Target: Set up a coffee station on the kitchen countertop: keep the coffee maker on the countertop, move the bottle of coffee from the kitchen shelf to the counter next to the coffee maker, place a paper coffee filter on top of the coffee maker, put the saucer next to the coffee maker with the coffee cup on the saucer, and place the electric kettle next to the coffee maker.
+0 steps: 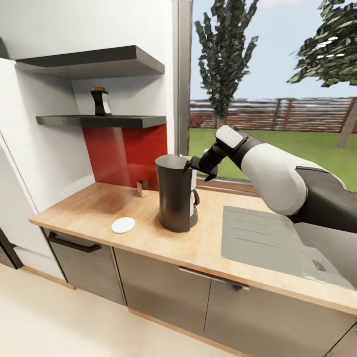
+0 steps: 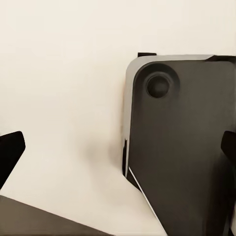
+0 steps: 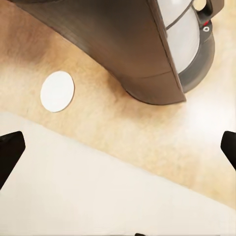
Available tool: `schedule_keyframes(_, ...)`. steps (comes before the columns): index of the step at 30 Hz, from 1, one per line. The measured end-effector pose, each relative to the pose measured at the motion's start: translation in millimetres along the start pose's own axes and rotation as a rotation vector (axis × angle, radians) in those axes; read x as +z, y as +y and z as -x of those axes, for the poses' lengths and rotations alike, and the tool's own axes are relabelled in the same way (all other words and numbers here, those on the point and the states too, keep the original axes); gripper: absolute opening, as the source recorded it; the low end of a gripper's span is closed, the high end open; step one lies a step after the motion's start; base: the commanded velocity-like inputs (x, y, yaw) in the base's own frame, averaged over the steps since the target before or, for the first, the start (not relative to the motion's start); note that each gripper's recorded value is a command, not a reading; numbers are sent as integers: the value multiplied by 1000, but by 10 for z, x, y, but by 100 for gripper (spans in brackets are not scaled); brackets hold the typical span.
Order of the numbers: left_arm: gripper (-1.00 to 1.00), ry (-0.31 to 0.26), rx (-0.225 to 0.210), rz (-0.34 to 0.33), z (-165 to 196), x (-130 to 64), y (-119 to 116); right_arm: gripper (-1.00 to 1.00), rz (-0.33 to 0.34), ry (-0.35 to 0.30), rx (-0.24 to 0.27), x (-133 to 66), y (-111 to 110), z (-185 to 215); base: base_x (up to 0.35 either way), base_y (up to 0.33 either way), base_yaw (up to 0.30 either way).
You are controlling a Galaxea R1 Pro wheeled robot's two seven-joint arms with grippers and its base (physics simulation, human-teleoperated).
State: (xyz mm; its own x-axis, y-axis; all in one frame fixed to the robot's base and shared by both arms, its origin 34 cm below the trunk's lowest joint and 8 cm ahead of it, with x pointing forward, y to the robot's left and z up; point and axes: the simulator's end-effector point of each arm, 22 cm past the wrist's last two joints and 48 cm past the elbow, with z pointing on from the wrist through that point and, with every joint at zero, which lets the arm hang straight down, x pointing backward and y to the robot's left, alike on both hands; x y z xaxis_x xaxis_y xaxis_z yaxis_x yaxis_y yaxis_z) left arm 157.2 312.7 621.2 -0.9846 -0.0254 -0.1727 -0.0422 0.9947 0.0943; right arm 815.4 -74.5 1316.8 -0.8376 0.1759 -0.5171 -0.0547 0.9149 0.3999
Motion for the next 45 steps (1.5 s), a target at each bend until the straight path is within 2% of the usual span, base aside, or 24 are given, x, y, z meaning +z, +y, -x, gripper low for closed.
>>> schedule_keyframes(8,100,-1,-1,2,1,-1,15,100,-2,9,3,40,-25,-43,-239,170,0)
schedule_keyframes(13,100,-4,-3,3,13,0,22,100,-9,47,18,227,-133,-224,-28,31,0)
schedule_keyframes(14,100,-7,-3,3,25,2,22,100,-13,66,25,319,-190,-320,-4,5,0)
schedule_keyframes(16,100,-12,0,2,51,4,20,100,-26,126,47,597,-363,-633,-2,2,0)
schedule_keyframes(18,100,-17,1,2,74,7,18,100,-33,157,58,727,-450,-802,-1,1,0)
schedule_keyframes(21,100,-27,1,1,128,12,11,100,-60,231,79,1030,-684,-1236,0,0,0)
schedule_keyframes(23,100,-33,1,0,160,16,5,100,-101,299,85,1277,-933,-1655,0,0,0)
schedule_keyframes(30,100,-43,-1,-1,201,18,-8,100,-197,420,68,1620,-1427,-2485,0,0,0)
schedule_keyframes(35,100,-48,-2,-2,224,19,-11,100,-288,371,44,1842,-1793,-2732,0,0,0)
schedule_keyframes(36,100,-52,-2,-2,244,20,-14,100,-322,357,30,1921,-1936,-2861,0,0,0)
schedule_keyframes(38,100,-54,-2,-3,253,21,-18,100,-349,352,24,2012,-2079,-3062,0,0,0)
schedule_keyframes(41,100,-57,-2,-4,265,21,-23,100,-392,370,12,2153,-2328,-3533,0,0,0)
schedule_keyframes(42,100,-58,-2,-4,267,22,-23,100,-411,391,5,2203,-2445,-3810,0,0,0)
schedule_keyframes(45,100,-58,-2,-4,270,22,-24,100,-424,421,-1,2262,-2573,-4206,0,0,0)
